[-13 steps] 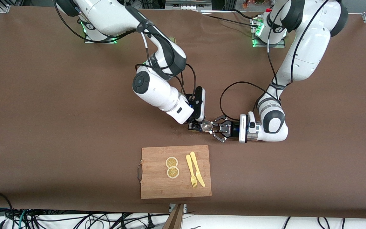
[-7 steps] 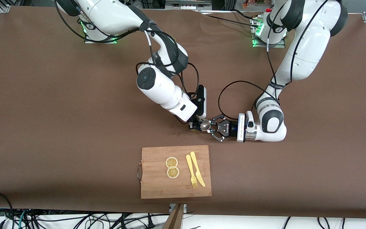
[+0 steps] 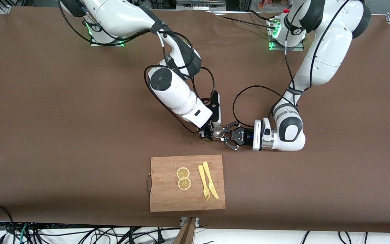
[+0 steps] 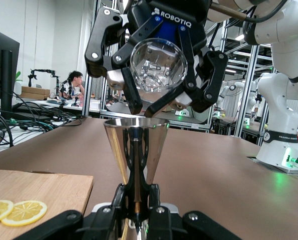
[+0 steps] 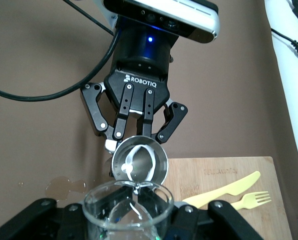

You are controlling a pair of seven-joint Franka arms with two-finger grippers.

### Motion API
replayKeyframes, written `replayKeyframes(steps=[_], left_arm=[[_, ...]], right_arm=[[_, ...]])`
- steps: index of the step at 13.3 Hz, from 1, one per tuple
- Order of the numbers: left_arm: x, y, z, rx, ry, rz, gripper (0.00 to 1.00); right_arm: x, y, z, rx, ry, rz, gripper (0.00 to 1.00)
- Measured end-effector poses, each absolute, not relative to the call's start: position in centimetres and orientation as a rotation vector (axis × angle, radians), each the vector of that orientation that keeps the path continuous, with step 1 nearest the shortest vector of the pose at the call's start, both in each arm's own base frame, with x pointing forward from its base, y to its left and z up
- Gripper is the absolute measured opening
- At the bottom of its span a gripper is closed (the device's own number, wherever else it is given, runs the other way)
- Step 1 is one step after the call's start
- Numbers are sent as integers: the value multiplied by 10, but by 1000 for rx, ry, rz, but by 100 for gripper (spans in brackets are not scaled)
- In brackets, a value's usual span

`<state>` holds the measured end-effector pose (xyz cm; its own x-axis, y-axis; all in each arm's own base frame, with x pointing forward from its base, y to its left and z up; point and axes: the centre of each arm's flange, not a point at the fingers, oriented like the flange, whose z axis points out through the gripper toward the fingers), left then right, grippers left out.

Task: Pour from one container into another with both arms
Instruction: 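Tilt the glass cup with the right gripper, pouring into the jigger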

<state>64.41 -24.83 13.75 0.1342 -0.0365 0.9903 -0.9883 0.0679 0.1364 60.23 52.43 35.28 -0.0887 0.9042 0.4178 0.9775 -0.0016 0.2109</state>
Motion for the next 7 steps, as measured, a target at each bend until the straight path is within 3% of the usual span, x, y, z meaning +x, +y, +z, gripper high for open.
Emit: replayKeyframes(steps=[7], left_arm=[[644, -252, 142, 1230, -1169, 1050, 21]], right_arm=[[592, 536, 364, -2009, -2189, -698, 13]])
